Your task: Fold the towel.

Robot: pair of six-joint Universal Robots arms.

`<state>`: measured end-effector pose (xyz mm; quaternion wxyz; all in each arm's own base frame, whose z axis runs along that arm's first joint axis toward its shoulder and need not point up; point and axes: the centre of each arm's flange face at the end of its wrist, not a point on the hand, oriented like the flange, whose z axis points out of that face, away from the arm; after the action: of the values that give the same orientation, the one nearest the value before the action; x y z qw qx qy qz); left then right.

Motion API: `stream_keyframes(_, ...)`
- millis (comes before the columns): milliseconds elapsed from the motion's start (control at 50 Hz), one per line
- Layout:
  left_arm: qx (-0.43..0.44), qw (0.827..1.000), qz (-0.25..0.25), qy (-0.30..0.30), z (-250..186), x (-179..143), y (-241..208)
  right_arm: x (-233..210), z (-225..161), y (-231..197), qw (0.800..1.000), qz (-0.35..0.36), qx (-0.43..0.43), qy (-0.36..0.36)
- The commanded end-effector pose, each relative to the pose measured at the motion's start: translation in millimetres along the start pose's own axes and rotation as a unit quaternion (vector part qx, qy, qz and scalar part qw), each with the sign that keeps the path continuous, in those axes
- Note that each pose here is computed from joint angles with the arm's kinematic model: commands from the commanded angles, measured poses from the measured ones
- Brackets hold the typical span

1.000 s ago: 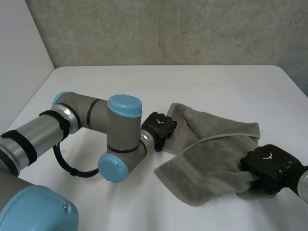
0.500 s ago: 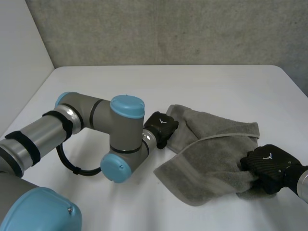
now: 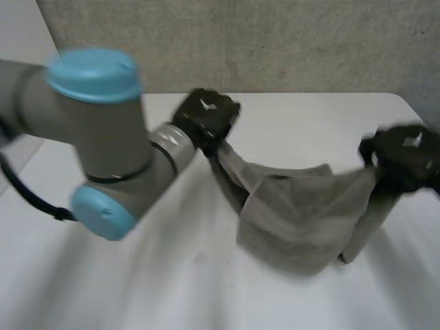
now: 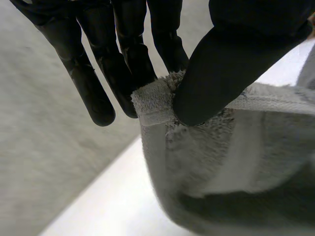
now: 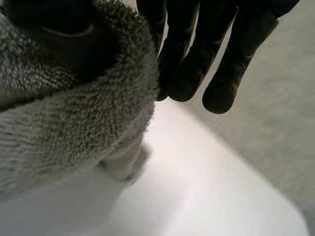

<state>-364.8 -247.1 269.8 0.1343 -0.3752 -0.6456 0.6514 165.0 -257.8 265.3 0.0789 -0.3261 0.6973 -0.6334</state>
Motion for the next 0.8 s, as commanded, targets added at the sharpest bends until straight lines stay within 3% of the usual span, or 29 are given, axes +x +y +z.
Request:
stream_keyframes(20, 0.028, 0.998, -0.003, -0.056, -31, -42, -27, 35, -1, -55, 0.986, 0.123, 0.107, 0.042)
stream_keyframes(120, 0.012, 0.998, -0.005, -0.067, -49, -51, -20, 39, 1, -53, 0.985, 0.142, 0.09, 0.041)
stream_keyframes(220, -0.034, 0.998, -0.011, -0.061, -65, -47, 7, 30, 9, -28, 0.986, 0.164, 0.02, 0.018)
stream_keyframes(320, -0.105, 0.994, -0.019, -0.037, -80, -30, 49, -4, 16, -3, 0.987, 0.137, -0.07, -0.051)
stream_keyframes(460, -0.108, 0.993, -0.019, -0.039, -75, -28, 63, -32, 30, 7, 0.985, 0.095, -0.108, -0.1)
stream_keyframes(600, -0.002, 0.996, 0.001, -0.084, -23, -50, 40, -37, 77, -15, 0.993, 0.095, -0.018, -0.073)
stream_keyframes(640, 0.066, 0.992, 0.011, -0.11, -1, -68, 8, -21, 99, -46, 0.992, 0.096, 0.072, -0.031)
stream_keyframes(700, 0.104, 0.987, 0.013, -0.124, 6, -78, -15, -12, 106, -66, 0.987, 0.095, 0.127, -0.009)
stream_keyframes(740, 0.169, 0.973, 0.012, -0.156, 8, -97, -57, 8, 108, -105, 0.968, 0.095, 0.229, 0.041)
stream_keyframes(760, 0.17, 0.973, 0.012, -0.156, 8, -97, -57, 8, 108, -105, 0.968, 0.095, 0.229, 0.042)
stream_keyframes(800, 0.219, 0.957, -0.001, -0.188, 3, -111, -89, 27, 98, -139, 0.941, 0.1, 0.312, 0.089)
